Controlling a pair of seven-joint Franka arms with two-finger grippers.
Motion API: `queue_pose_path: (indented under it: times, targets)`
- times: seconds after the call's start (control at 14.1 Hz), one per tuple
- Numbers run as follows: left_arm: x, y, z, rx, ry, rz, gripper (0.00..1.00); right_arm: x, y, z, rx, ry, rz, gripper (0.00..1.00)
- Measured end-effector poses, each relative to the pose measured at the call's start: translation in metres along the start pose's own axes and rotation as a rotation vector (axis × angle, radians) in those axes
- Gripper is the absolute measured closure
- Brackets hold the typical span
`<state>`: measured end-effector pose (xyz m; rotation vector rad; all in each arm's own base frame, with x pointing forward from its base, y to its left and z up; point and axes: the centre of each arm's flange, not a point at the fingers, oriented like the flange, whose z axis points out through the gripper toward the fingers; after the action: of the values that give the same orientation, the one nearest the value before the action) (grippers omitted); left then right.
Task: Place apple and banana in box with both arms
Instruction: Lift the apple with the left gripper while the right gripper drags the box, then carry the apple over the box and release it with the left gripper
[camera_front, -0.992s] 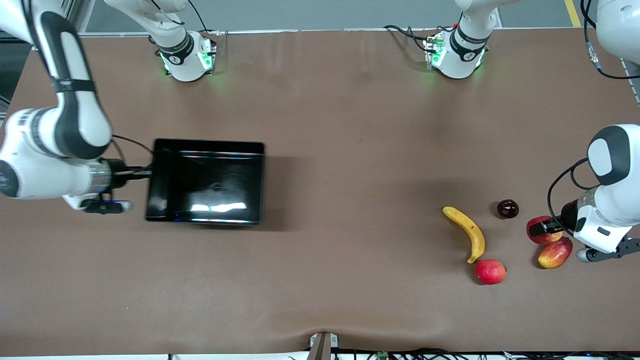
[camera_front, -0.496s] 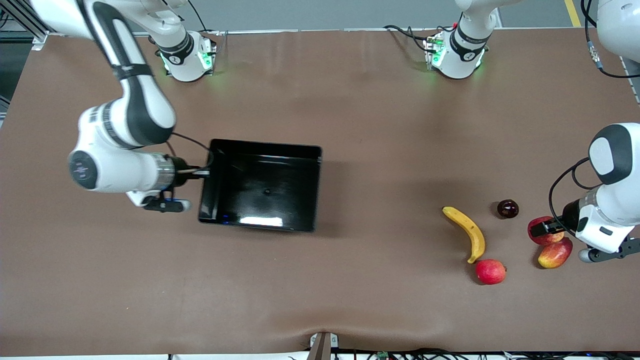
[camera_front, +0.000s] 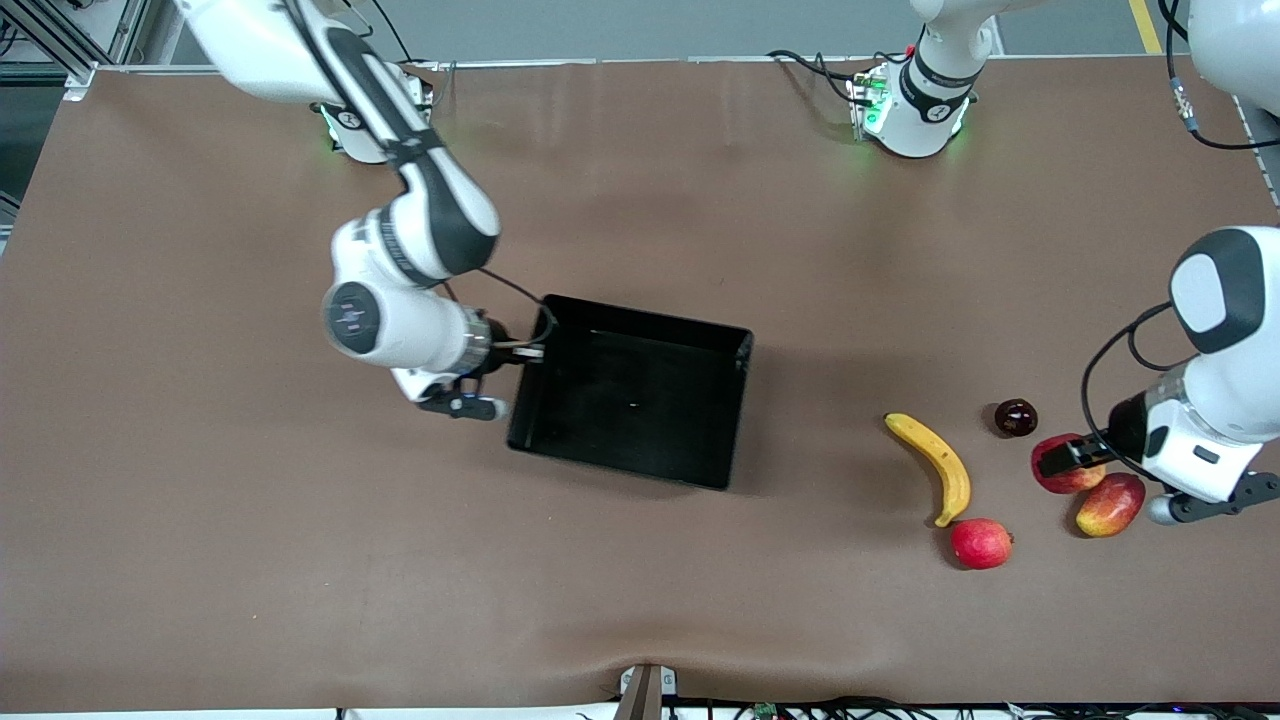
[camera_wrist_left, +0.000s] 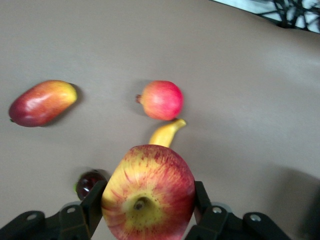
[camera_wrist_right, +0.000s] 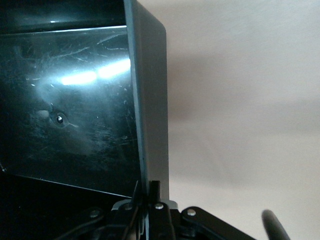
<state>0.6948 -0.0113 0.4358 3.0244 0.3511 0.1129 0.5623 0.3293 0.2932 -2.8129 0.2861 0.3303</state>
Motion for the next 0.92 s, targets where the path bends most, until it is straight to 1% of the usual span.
queue_pose_path:
  times: [0.14,0.21,0.28,0.35,0.42,0.5,0.57,0.71,0.85,0.92]
  targets:
    - [-0.010,0.026,-0.003,-0.014,-0.019,-0.009,0.26,-0.009,-0.018,0.034,-0.004,0.020,-0.008,0.94]
    - [-0.016,0.040,-0.003,-0.023,-0.032,-0.005,0.26,-0.011,-0.023,0.047,-0.004,0.025,-0.011,0.89]
    - [-0.024,0.057,-0.002,-0.032,-0.046,0.011,0.26,-0.011,-0.025,0.053,-0.003,0.028,-0.013,0.81]
    - [-0.032,0.077,-0.002,-0.045,-0.058,0.025,0.26,-0.008,-0.028,0.050,0.003,0.036,-0.015,0.69]
    - [-0.042,0.097,-0.001,-0.055,-0.067,0.034,0.26,-0.004,-0.030,0.041,0.011,0.045,-0.014,0.60]
    - [-0.052,0.117,0.000,-0.060,-0.078,0.040,0.26,0.003,-0.031,0.027,0.012,0.041,-0.010,0.48]
    - [-0.064,0.139,0.005,-0.059,-0.090,0.049,0.26,0.011,-0.028,0.007,0.008,0.020,-0.001,0.39]
    - [-0.094,0.185,0.019,-0.035,-0.111,0.092,0.26,0.031,-0.014,-0.052,-0.011,-0.032,0.016,0.19]
    - [-0.127,0.233,0.037,-0.003,-0.111,0.141,0.26,0.053,0.016,-0.119,-0.036,-0.055,0.037,0.00]
    - [-0.145,0.258,0.049,0.018,-0.110,0.156,0.26,0.062,0.034,-0.146,-0.043,-0.063,0.047,0.00]
